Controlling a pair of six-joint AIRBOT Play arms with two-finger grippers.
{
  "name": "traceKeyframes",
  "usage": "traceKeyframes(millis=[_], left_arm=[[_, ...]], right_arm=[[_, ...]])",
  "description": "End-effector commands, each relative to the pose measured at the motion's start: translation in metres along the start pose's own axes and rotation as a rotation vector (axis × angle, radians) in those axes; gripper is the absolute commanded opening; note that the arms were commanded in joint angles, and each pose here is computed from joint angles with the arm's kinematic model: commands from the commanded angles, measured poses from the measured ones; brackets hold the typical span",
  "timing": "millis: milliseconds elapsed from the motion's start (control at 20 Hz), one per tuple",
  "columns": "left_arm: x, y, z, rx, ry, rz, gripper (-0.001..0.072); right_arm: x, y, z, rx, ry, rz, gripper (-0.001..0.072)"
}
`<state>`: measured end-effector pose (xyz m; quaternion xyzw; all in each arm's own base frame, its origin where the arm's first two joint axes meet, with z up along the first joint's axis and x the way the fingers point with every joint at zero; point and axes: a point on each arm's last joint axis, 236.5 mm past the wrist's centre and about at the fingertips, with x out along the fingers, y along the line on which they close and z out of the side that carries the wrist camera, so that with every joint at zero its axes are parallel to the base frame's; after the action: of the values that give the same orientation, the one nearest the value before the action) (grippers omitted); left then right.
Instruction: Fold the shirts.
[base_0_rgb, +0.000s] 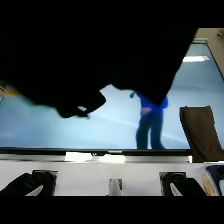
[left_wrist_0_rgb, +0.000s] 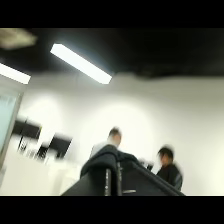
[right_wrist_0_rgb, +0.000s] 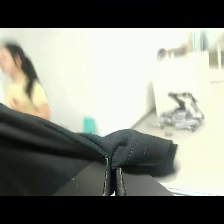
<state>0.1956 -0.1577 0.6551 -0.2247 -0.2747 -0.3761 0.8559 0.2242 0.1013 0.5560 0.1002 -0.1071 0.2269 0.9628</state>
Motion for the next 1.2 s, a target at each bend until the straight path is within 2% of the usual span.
traceKeyframes(millis=[0,300,450,600,750,850,1000,1050,1150], left_arm=[[-0.014,-0.026,0.072,0.050,-0.222,-0.047,0.0039],[0.038,0.022,0.018,0.358,-0.229,0.075,0.0039],[0.068,0.083,-0.054,0.405,-0.050,0.147,0.0039],[0.070,0.192,-0.158,0.239,0.246,0.284,0.0039],[0.018,0.303,-0.297,0.015,0.659,0.461,0.0039],[-0.042,0.336,-0.387,-0.165,0.959,0.544,0.0040],[-0.123,0.328,-0.490,-0.396,1.341,0.576,0.0043],[-0.143,0.321,-0.512,-0.454,1.431,0.584,0.0126],[-0.182,0.301,-0.544,-0.608,1.600,0.641,0.0664]], right_arm=[[-0.031,0.005,0.013,0.089,0.007,-0.030,0.0023],[0.010,-0.014,-0.103,0.196,0.441,-0.065,0.0023],[0.030,-0.033,-0.175,0.231,0.697,-0.103,0.0023],[0.055,-0.054,-0.246,0.278,0.901,-0.139,0.0023],[0.079,-0.076,-0.314,0.326,1.051,-0.175,0.0023],[0.090,-0.088,-0.353,0.351,1.131,-0.196,0.0023],[0.099,-0.101,-0.402,0.384,1.234,-0.218,0.0023],[0.099,-0.103,-0.415,0.392,1.266,-0.223,0.0023],[0.095,-0.106,-0.430,0.389,1.315,-0.220,0.0023]])
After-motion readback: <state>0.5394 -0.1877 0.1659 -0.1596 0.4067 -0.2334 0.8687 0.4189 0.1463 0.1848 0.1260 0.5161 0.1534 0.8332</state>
